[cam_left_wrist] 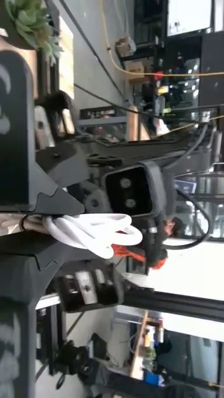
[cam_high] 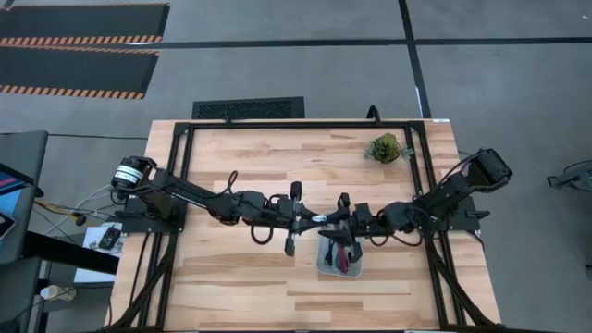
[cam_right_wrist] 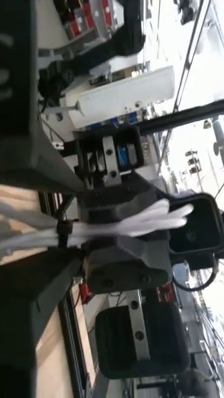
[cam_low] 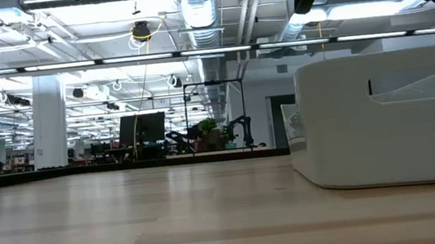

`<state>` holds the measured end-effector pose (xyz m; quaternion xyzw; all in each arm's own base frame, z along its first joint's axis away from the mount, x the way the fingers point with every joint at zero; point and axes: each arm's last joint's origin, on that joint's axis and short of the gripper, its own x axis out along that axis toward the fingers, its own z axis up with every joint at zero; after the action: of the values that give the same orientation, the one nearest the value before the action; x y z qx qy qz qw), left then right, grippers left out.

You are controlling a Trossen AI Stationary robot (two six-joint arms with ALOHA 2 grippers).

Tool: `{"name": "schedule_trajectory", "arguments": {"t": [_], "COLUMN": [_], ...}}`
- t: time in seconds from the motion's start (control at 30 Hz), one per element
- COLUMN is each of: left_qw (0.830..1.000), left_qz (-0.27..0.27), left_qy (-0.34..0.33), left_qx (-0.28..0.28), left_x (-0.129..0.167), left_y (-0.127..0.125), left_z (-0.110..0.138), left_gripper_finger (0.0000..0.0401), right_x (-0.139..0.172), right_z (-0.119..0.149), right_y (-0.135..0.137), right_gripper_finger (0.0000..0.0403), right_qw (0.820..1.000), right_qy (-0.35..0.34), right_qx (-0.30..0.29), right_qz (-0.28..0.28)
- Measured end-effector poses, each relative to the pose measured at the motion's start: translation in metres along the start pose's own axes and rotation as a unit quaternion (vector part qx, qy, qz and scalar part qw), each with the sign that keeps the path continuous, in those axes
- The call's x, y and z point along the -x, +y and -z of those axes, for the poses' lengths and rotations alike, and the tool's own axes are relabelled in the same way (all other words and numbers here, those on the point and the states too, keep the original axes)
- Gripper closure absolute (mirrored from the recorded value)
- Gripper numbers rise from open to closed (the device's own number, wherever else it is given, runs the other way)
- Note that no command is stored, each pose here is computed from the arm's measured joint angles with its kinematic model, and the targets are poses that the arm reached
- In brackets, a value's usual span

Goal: Pick and place USB-C Cables
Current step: Put the white charger cable into the gray bin

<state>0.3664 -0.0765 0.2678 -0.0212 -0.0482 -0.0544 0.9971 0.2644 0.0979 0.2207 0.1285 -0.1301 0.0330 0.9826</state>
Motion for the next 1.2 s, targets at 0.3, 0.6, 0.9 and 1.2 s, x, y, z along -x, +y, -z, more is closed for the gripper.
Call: {"name": "schedule_trajectory", "arguments": {"t": [0.3,0.6,0.9,1.2], "left_qw": [0.999,0.984,0.979,0.960], "left_qz": [-0.023,-0.025,-0.067,-0.045], "left_qy": [0.042,0.148,0.164,0.250], "left_qx": [-0.024,-0.101,-0.104,-0.114], "left_x": [0.004,-0.007,-0.014,-0.044], "left_y": [0.002,-0.003,-0.002,-0.007], "left_z": [-0.032,-0.063,-0.058,0.008], "left_gripper_finger": [0.0397,0.0397,0.0397,0.0397], "right_x": [0.017,0.065,0.109,0.115], "right_z": [-0.032,-0.079,-0.110,-0.107], "right_y": [0.008,0.013,0.010,0.012], "right_gripper_finger": [0.0179,0.0202,0.0225,0.0238], "right_qw": [0.998,0.994,0.992,0.990], "right_qy": [0.056,0.112,0.115,0.134], "right_qx": [0.016,0.013,-0.042,-0.044], "right_qz": [0.000,0.010,0.016,0.016]}}
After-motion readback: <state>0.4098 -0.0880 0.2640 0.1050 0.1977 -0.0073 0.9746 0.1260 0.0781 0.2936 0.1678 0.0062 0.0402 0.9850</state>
